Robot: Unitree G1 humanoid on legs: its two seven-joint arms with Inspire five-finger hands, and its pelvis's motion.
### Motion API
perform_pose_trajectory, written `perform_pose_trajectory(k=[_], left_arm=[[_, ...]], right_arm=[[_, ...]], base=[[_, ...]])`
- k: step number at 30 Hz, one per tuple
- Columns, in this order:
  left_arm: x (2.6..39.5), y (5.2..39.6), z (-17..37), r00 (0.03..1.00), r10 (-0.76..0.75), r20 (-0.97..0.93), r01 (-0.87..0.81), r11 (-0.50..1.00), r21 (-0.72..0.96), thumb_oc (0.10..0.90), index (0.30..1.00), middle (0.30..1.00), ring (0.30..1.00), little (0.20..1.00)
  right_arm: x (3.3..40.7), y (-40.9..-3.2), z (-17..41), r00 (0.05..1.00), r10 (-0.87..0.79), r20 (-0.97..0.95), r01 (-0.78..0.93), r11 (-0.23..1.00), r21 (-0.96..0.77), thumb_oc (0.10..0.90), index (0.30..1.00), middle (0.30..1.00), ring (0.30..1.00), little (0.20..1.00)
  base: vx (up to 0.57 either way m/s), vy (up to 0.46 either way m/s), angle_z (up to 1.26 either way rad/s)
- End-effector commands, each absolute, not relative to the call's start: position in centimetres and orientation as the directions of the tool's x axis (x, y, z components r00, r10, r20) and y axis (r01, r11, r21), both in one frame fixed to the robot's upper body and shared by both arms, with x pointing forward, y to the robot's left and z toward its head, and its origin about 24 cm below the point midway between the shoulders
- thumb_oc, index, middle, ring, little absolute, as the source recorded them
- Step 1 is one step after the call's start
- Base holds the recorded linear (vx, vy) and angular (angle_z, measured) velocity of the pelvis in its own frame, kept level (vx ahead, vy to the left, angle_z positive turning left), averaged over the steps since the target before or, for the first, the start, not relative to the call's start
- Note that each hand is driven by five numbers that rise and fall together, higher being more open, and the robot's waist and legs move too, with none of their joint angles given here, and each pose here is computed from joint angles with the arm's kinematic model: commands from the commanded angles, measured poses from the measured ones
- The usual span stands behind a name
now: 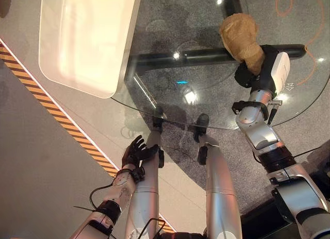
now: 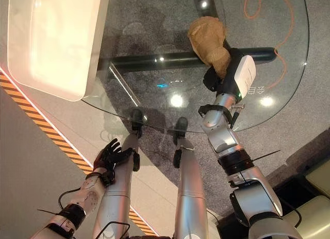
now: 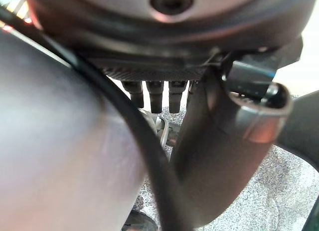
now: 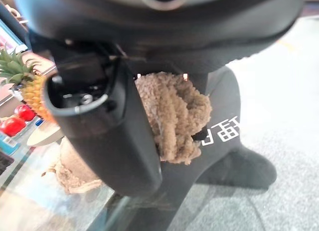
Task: Wipe the table with a cloth and put it in the basket.
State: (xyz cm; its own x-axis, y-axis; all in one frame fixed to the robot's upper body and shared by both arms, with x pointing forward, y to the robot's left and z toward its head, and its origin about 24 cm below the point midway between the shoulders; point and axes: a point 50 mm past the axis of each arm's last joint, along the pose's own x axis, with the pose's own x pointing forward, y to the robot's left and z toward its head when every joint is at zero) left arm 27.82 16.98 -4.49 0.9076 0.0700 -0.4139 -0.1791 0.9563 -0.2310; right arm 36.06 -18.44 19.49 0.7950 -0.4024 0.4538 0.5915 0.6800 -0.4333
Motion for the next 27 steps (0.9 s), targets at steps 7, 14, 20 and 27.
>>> perform_pose_trajectory(k=[7, 14, 20, 27], left_arm=[[24.7, 13.4, -7.0, 0.870, -0.032, -0.492, -0.123, 0.952, -0.280, 0.800, 0.900, 0.900, 0.900, 0.900], [24.8, 13.3, -7.0, 0.867, -0.031, -0.497, -0.124, 0.953, -0.275, 0.800, 0.900, 0.900, 0.900, 0.900], [25.0, 13.6, -6.9, 0.869, -0.031, -0.494, -0.122, 0.954, -0.274, 0.800, 0.900, 0.900, 0.900, 0.900], [24.5, 13.7, -7.3, 0.854, -0.033, -0.519, -0.125, 0.956, -0.266, 0.800, 0.900, 0.900, 0.900, 0.900]], right_arm=[[33.9, -6.5, 17.7, 0.898, 0.198, 0.393, 0.083, 0.800, -0.594, 0.100, 0.300, 0.300, 0.300, 0.200], [33.7, -5.9, 17.3, 0.889, 0.280, 0.362, 0.024, 0.761, -0.648, 0.100, 0.300, 0.300, 0.300, 0.200], [33.0, -4.7, 17.2, 0.864, 0.387, 0.322, -0.066, 0.720, -0.690, 0.100, 0.300, 0.300, 0.300, 0.200], [32.8, -5.0, 16.1, 0.881, 0.364, 0.302, -0.070, 0.731, -0.678, 0.100, 0.300, 0.300, 0.300, 0.200]], base=[[0.00, 0.010, 0.04], [0.00, 0.002, 0.06], [0.01, -0.006, 0.11], [0.01, -0.006, 0.01]])
